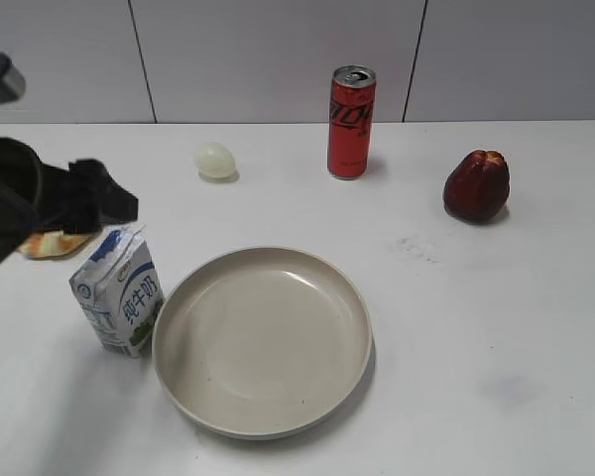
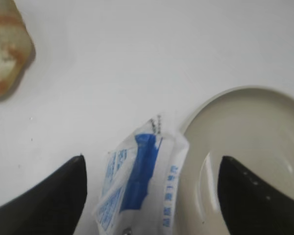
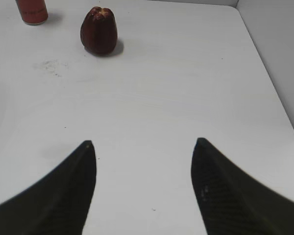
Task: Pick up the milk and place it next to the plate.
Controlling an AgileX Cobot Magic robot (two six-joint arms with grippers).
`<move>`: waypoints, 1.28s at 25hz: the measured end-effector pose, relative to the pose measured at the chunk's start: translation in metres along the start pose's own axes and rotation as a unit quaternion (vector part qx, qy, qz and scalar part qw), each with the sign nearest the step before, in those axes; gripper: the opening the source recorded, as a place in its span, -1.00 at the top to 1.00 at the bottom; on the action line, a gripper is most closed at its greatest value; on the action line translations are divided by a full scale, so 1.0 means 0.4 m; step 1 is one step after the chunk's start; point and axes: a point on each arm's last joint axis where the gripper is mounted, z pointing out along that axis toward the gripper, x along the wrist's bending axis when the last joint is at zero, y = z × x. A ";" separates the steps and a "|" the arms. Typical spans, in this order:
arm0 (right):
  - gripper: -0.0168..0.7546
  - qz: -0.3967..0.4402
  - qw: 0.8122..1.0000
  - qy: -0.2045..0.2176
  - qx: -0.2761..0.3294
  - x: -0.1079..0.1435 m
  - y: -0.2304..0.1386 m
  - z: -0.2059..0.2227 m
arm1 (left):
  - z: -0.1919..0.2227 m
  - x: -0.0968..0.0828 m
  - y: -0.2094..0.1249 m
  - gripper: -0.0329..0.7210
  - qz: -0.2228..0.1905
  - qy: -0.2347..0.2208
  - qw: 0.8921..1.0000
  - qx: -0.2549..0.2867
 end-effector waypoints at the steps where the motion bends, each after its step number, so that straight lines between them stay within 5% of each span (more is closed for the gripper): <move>1: -0.25 0.000 1.000 0.000 0.000 0.000 0.000 0.000 | -0.023 -0.008 0.015 -0.76 0.001 -0.008 1.000 -0.013; 7: -0.25 0.000 1.000 0.000 0.000 0.000 0.000 0.000 | -0.202 -0.032 0.098 -0.76 0.045 -0.019 0.998 -0.036; 13: -0.25 0.000 1.000 0.000 0.000 0.000 0.000 0.000 | -0.353 0.019 0.083 -0.75 0.116 0.085 0.988 0.048; 22: -0.25 0.000 1.000 0.000 0.000 0.000 0.000 0.000 | -0.487 0.081 -0.089 -0.72 0.085 0.145 0.984 0.062; 32: -0.25 0.000 1.000 0.000 0.000 0.000 0.000 0.000 | -0.537 0.106 -0.329 -0.67 0.089 0.116 0.988 -0.055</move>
